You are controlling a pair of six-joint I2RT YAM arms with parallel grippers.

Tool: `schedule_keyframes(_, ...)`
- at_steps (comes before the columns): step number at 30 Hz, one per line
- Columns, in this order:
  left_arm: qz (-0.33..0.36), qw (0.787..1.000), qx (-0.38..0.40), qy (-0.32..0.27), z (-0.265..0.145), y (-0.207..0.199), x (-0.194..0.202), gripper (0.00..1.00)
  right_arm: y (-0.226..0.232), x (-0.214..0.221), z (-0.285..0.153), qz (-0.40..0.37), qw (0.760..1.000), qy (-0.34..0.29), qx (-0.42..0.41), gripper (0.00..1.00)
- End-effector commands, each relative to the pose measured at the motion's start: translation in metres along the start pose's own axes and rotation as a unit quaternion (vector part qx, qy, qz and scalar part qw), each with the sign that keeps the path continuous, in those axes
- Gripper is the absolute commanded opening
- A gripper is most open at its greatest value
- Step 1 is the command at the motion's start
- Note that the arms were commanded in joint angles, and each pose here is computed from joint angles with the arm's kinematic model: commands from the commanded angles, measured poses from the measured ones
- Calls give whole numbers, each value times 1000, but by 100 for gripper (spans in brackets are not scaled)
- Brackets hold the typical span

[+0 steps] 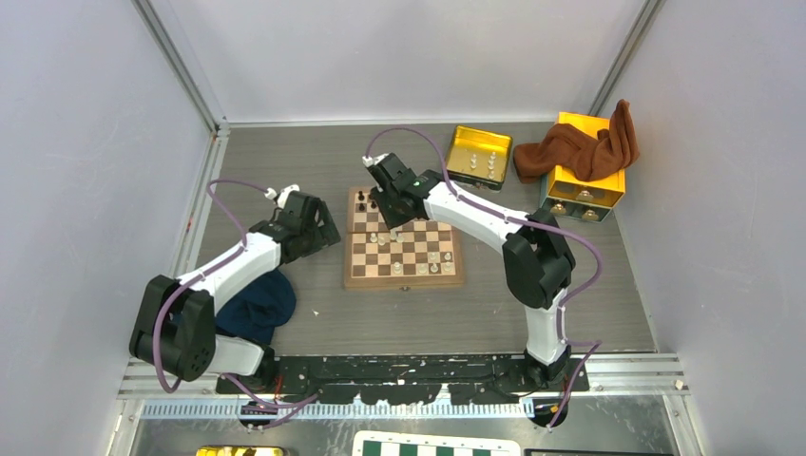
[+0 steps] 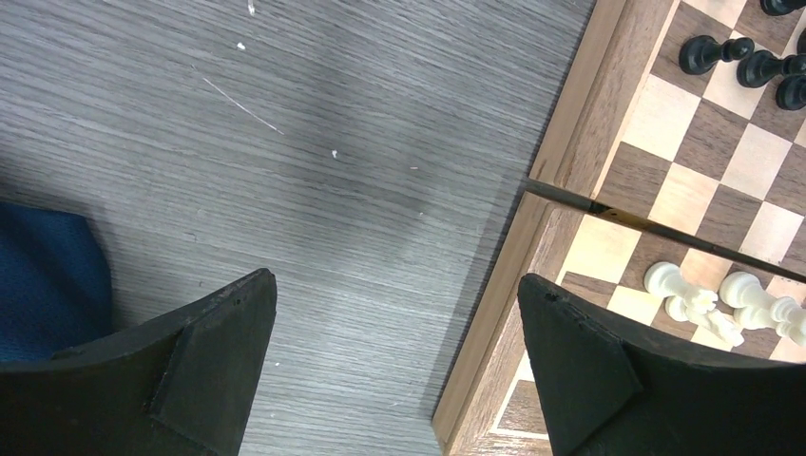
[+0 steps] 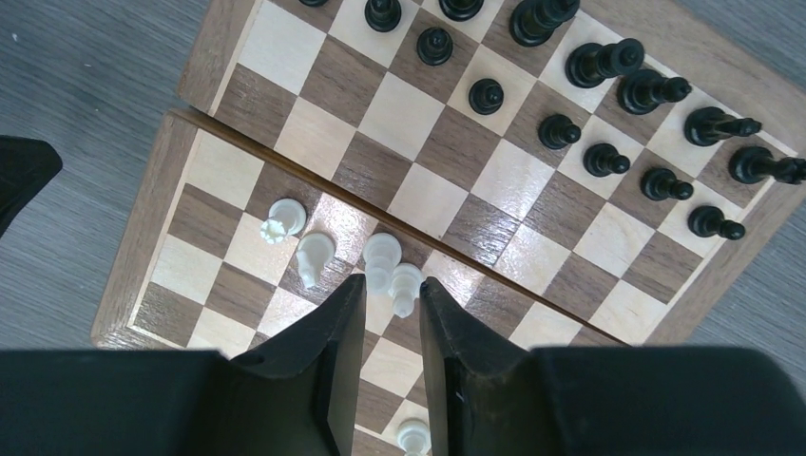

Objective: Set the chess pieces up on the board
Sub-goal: Pick up the chess piece from the chessboard.

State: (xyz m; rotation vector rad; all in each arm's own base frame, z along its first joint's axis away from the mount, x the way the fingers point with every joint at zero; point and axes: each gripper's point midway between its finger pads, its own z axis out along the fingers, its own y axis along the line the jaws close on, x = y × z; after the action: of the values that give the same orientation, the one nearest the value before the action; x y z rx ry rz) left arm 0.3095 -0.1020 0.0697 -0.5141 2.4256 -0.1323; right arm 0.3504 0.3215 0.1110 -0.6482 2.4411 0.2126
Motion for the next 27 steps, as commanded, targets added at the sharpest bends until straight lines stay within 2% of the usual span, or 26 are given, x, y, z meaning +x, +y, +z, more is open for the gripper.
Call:
schedule_keyframes(1, -14, 999, 12, -29, -11, -6, -19, 99, 6, -18, -2, -1, 1000, -21, -16, 33)
schedule_keyframes(20, -17, 999, 12, -28, -15, -2, -14, 98, 11, -1, 19, -4, 1000, 5, -25, 31)
schedule_keyframes(27, -17, 999, 12, -28, -13, -3, -15, 98, 10, 1, 22, -3, 1000, 11, -26, 26)
